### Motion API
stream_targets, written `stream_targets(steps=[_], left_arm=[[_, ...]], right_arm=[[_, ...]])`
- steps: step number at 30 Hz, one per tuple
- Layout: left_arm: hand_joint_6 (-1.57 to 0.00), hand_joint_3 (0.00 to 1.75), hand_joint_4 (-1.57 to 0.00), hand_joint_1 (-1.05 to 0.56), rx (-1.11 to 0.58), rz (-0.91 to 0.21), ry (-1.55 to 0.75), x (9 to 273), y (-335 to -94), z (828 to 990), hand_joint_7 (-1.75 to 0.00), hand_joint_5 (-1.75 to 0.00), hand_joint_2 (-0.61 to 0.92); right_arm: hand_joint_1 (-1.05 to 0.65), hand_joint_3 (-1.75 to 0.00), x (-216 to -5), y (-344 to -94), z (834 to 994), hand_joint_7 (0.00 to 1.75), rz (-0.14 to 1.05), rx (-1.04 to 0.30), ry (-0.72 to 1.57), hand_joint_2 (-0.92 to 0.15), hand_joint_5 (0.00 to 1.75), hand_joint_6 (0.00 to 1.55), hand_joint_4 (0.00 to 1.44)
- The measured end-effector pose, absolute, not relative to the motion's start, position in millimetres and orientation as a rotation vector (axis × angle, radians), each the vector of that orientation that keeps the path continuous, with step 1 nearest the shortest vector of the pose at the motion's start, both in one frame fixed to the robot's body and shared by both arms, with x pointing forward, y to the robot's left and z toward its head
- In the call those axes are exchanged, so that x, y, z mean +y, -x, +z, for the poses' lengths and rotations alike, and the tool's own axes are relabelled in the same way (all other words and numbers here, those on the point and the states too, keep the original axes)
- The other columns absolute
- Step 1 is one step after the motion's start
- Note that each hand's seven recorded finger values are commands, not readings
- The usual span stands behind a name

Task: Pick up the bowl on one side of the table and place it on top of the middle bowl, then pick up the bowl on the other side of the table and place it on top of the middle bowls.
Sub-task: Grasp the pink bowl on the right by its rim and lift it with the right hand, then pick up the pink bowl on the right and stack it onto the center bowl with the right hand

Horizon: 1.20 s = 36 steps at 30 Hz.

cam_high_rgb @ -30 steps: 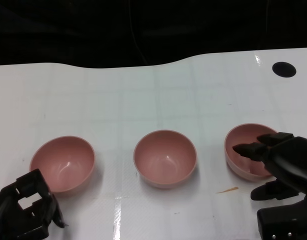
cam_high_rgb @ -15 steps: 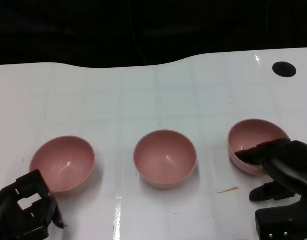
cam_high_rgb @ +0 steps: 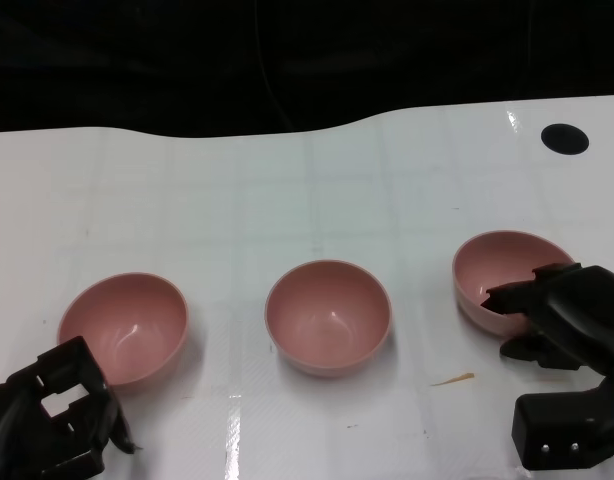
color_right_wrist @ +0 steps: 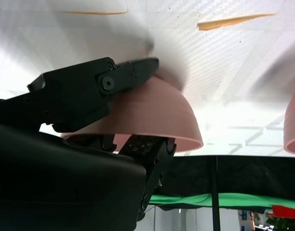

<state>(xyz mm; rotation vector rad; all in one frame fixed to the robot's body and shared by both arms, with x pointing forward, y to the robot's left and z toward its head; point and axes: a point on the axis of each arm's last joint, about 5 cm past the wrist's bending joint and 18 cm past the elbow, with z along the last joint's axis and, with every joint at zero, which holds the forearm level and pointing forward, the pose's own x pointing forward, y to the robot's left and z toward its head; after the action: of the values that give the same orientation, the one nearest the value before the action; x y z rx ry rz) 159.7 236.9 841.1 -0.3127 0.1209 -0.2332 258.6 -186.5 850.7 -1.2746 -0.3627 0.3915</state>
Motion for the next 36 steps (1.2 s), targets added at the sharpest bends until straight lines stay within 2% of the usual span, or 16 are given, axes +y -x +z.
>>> stream_targets(steps=[2, 5, 10, 11, 14, 23, 27, 30, 36], left_arm=[[-0.73, 1.24, -0.80, 0.01, 0.120, -0.234, 0.313, 236.4, -159.8, 841.2, -1.61, -1.75, 0.58], [-0.74, 1.23, -0.80, 0.01, 0.119, -0.235, 0.316, 235.6, -159.9, 841.1, -1.61, -1.75, 0.58], [-0.74, 1.23, -0.80, 0.01, 0.119, -0.231, 0.316, 235.1, -160.0, 841.1, -1.60, -1.75, 0.59], [-0.74, 1.23, -0.80, 0.01, 0.119, -0.231, 0.316, 235.1, -160.0, 841.1, -1.60, -1.75, 0.60], [-0.73, 1.23, -0.80, 0.02, 0.117, -0.231, 0.316, 235.2, -160.1, 840.9, -1.59, -1.75, 0.61], [-0.73, 1.21, -0.80, 0.02, 0.109, -0.232, 0.312, 235.3, -160.4, 841.2, -1.59, -1.75, 0.62], [-0.73, 1.23, -0.81, 0.01, 0.109, -0.232, 0.313, 235.9, -160.3, 839.1, -1.60, -1.75, 0.60], [-0.72, 1.23, -0.80, 0.01, 0.105, -0.234, 0.311, 236.2, -160.5, 838.3, -1.61, -1.75, 0.60], [-0.72, 1.24, -0.81, 0.01, 0.101, -0.233, 0.309, 236.7, -160.3, 837.6, -1.61, -1.75, 0.59]], right_arm=[[-0.15, -0.29, -187.1, -257.3, 848.8, 1.72, 0.382, -0.372, 1.267, -0.92, 1.74, 0.58, 0.78], [-0.15, -0.32, -187.3, -255.8, 847.0, 1.74, 0.367, -0.393, 1.253, -0.92, 1.75, 0.58, 0.80], [-0.15, -0.33, -187.4, -254.3, 845.0, 1.75, 0.366, -0.403, 1.246, -0.92, 1.75, 0.58, 0.80], [-0.16, -0.42, -187.4, -254.2, 845.0, 1.75, 0.362, -0.410, 1.243, -0.91, 1.75, 0.57, 0.83], [-0.16, -0.48, -185.5, -253.9, 846.8, 1.75, 0.348, -0.457, 1.221, -0.90, 1.75, 0.57, 0.84], [-0.16, -0.52, -184.9, -253.0, 846.4, 1.75, 0.346, -0.470, 1.212, -0.88, 1.75, 0.57, 0.84], [-0.17, -0.58, -184.5, -253.8, 850.1, 1.75, 0.343, -0.501, 1.206, -0.80, 1.75, 0.59, 0.84], [-0.17, -0.60, -184.3, -256.3, 856.1, 1.75, 0.326, -0.544, 1.196, -0.78, 1.75, 0.59, 0.84], [-0.16, -0.61, -184.7, -257.0, 858.4, 1.75, 0.322, -0.553, 1.195, -0.76, 1.75, 0.57, 0.83]])
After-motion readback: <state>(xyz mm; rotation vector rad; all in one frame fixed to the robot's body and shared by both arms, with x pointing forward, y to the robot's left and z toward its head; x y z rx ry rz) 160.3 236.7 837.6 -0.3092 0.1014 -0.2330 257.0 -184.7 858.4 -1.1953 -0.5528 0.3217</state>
